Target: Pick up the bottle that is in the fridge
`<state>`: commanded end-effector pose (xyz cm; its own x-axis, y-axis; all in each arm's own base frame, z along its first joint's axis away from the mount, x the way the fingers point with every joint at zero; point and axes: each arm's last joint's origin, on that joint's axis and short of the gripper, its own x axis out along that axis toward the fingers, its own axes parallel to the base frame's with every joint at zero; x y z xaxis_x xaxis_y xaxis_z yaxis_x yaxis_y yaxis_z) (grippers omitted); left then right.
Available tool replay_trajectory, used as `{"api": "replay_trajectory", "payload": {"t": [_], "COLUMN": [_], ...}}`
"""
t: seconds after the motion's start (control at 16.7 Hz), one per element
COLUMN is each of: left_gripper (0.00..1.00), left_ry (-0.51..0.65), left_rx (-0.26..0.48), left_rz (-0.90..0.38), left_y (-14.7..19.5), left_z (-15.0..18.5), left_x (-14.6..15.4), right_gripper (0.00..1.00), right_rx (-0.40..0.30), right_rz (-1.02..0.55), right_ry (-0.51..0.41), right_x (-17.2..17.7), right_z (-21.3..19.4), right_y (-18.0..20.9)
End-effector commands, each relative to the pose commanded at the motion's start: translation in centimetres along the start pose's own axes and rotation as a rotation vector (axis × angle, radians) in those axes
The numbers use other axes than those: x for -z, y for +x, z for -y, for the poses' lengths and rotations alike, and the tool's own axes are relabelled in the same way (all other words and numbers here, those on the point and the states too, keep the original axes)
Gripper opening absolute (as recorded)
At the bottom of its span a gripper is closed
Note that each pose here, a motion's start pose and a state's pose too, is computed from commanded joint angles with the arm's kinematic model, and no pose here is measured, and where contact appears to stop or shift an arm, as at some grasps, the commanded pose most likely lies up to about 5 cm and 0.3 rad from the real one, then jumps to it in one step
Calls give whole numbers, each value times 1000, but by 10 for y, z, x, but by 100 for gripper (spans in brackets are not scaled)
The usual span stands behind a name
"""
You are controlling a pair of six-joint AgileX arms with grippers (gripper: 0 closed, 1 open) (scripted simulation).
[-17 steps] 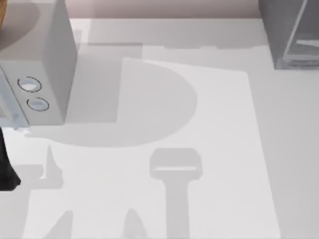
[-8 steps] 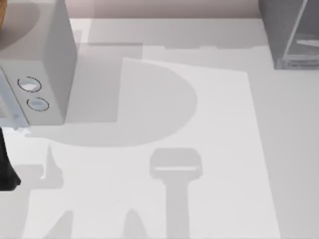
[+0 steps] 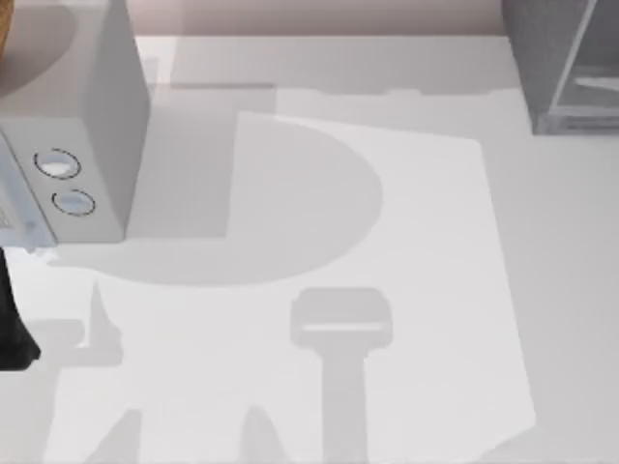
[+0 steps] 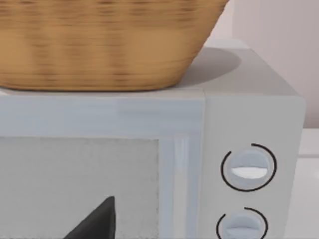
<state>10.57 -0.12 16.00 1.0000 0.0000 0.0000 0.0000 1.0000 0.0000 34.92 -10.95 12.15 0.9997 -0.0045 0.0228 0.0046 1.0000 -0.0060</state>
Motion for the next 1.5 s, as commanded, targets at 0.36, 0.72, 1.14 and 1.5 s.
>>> {"api": "replay_trajectory", "payload": {"t": [0.36, 0.72, 1.14, 1.5], "left_gripper": [100, 100, 100, 100], "left_ry": [0, 0, 0, 0], "left_rx": [0, 0, 0, 0], "left_rz": [0, 0, 0, 0], "left_y": [0, 0, 0, 0], "left_z": [0, 0, 0, 0], "left_x": [0, 0, 0, 0], "right_gripper": [100, 100, 100, 100], "right_rx": [5, 7, 5, 5], "right_rz": [-20, -21, -17, -24], "right_ry": [7, 8, 7, 8], "right_x": [-12, -13, -12, -11], "right_z": [-29, -30, -30, -31], "right_y": [74, 77, 127, 137]}}
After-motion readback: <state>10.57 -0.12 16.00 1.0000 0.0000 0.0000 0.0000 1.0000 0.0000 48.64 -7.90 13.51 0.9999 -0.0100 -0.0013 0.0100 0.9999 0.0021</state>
